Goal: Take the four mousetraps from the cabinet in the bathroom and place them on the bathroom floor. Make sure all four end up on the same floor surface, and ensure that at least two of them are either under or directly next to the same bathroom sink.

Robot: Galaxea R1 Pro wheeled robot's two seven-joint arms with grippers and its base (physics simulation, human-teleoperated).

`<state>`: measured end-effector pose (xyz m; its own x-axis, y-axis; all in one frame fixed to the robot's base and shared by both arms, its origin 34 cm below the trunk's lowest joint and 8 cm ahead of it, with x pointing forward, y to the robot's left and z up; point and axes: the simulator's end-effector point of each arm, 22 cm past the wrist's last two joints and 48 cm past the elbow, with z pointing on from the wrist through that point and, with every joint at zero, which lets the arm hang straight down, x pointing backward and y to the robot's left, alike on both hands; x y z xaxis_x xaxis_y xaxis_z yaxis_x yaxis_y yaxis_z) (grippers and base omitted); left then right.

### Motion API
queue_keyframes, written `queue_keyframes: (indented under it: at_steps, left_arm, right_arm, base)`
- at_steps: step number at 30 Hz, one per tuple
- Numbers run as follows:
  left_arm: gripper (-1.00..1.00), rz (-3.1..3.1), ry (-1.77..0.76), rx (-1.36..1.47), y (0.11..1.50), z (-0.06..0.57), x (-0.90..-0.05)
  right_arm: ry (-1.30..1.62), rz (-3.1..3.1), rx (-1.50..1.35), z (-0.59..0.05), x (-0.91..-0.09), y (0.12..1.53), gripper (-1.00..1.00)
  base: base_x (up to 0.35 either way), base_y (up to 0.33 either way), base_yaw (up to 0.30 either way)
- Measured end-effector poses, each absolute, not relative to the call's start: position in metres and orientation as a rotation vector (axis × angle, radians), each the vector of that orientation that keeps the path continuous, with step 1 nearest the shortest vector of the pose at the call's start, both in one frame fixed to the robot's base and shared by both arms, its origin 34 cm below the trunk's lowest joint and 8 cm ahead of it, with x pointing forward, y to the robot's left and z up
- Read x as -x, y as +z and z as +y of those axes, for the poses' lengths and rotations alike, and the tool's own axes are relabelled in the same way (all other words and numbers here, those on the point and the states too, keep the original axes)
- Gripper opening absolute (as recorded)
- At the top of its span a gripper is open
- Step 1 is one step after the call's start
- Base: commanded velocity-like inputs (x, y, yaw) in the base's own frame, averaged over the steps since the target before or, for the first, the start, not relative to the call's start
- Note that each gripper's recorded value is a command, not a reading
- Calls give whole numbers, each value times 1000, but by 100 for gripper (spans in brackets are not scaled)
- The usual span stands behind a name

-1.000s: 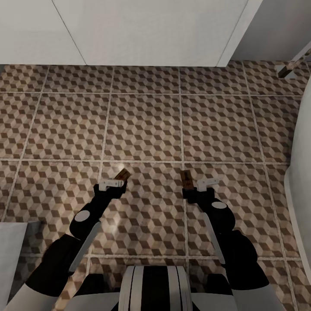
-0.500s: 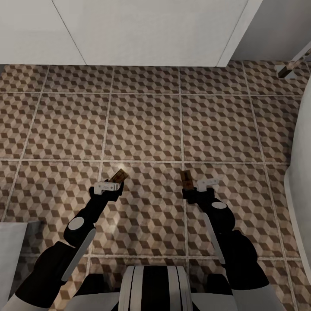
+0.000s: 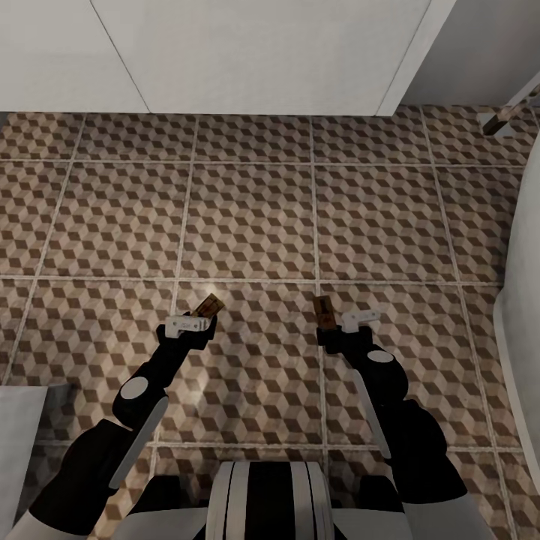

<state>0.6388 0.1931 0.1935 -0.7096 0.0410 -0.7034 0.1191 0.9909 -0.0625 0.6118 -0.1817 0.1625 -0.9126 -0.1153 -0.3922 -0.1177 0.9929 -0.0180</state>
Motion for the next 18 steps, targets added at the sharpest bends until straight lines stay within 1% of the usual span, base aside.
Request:
queue_keyframes:
  at_steps: [18]
  left_arm:
    - [-100, 2365, -139, -103, 191, 189, -638]
  right_arm:
    - [9, 2734, 165, -181, -612, 161, -100]
  base:
    - [0, 0, 0]
